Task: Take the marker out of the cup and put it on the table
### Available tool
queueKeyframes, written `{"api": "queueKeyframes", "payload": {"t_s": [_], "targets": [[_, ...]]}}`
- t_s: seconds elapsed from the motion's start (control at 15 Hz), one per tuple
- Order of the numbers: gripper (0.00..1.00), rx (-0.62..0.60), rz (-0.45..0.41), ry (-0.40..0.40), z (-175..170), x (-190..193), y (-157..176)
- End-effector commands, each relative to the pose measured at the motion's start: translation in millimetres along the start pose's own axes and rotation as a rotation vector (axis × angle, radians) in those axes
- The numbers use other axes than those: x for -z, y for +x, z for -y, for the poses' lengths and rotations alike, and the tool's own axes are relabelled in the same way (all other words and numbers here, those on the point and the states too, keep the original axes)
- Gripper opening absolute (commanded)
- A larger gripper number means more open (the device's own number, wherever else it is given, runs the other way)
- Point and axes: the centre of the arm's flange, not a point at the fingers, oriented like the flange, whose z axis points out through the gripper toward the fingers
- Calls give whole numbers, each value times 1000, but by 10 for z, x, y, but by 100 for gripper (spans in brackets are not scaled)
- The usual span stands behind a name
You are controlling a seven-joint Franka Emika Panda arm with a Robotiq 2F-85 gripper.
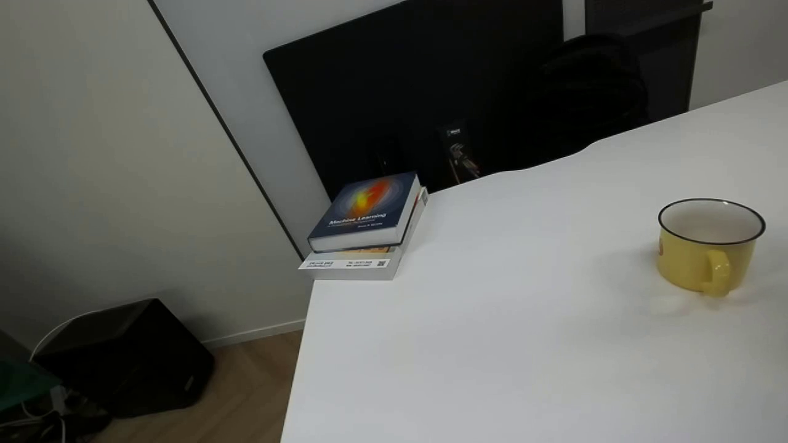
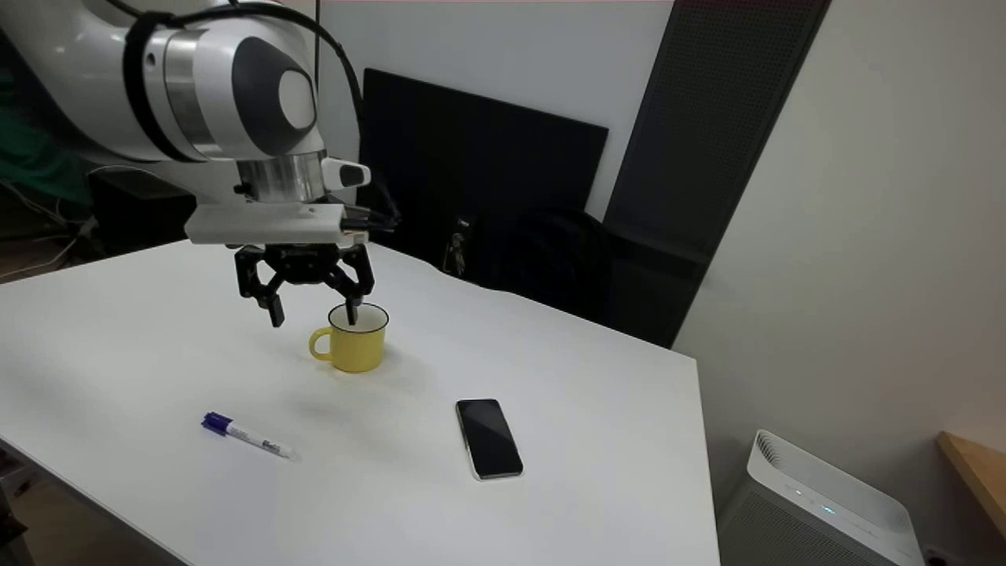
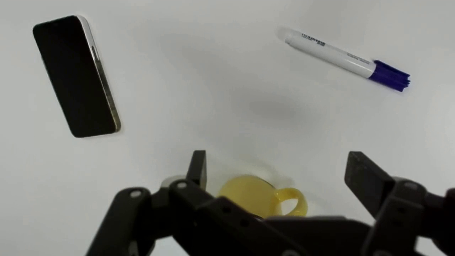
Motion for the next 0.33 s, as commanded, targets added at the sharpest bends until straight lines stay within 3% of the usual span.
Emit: {"api": "queueKeyframes", "payload": {"t_s": [0.0, 0.07, 0.27], "targets": [[100, -193, 5, 11, -4, 1, -107], [100, -91, 7, 7, -36, -26, -36], [100, -144, 15, 16, -33, -51, -68]]}}
